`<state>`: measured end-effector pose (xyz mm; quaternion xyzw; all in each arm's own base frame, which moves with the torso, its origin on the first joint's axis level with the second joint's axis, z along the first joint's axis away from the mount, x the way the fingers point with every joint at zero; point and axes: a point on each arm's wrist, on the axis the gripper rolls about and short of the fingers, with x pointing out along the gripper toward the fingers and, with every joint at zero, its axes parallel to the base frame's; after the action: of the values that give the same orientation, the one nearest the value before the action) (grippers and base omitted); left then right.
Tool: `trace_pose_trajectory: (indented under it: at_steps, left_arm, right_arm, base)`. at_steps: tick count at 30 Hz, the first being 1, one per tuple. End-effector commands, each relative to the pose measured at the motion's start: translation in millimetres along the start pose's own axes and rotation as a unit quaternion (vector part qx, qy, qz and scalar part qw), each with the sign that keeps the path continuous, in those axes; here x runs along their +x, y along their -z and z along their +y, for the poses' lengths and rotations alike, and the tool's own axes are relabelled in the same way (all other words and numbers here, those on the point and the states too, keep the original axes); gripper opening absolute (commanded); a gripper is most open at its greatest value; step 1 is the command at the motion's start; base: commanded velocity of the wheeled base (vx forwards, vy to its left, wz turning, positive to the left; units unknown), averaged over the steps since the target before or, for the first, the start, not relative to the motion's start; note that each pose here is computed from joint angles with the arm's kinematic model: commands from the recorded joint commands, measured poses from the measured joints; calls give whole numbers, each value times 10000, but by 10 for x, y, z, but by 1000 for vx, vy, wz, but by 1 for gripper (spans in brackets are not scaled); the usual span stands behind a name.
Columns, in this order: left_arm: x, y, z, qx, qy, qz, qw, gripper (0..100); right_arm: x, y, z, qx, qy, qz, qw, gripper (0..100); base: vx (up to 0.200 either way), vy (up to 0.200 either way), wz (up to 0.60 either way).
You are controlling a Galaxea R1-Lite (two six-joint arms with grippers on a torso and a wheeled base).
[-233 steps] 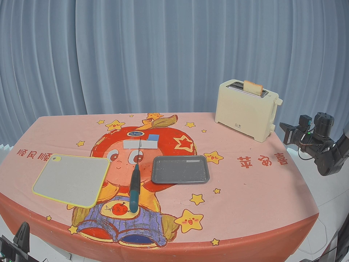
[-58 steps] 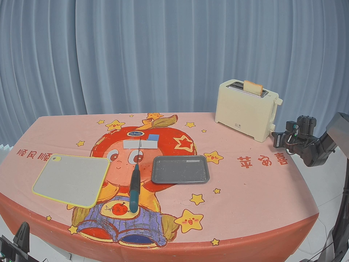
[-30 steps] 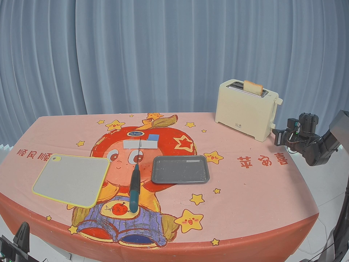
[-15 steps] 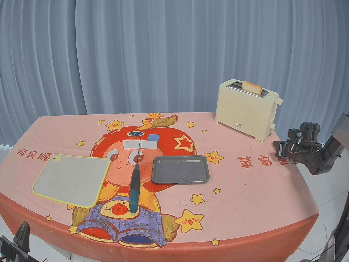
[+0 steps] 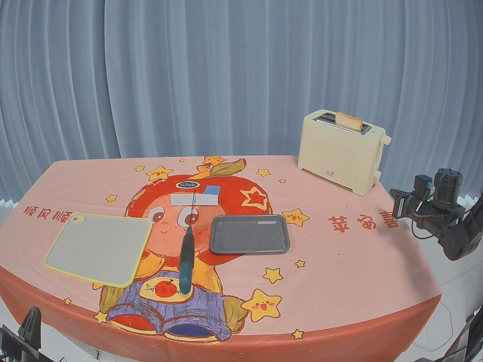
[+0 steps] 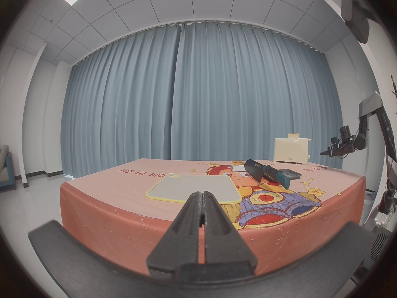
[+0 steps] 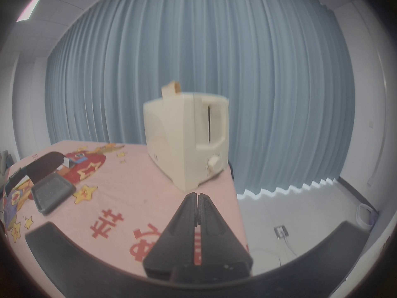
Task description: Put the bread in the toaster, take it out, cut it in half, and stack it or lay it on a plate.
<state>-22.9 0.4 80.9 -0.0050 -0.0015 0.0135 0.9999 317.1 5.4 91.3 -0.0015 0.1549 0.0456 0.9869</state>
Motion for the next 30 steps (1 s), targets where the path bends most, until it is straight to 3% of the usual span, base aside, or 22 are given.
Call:
trace_pose_trajectory:
  at_steps: [1, 11, 14, 30]
  left_arm:
    - [10, 50, 0, -2, -4, 67, 10000, 0]
    - [10, 50, 0, -2, -4, 67, 10000, 0]
    - [10, 50, 0, -2, -4, 67, 10000, 0]
    - [10, 50, 0, -2, -4, 67, 10000, 0]
  right_arm:
    - [-214, 65, 40, -29, 20, -323, 9995, 0]
    - [-334, 62, 40, -58, -46, -629, 9980, 0]
    - [-426, -38, 11, -60, 17, -828, 9965, 0]
    - [-503, -53, 17, -70, 41, -881, 9961, 0]
  base:
    - [0, 0, 0]
    - [0, 0, 0]
    - [0, 0, 0]
    - [0, 0, 0]
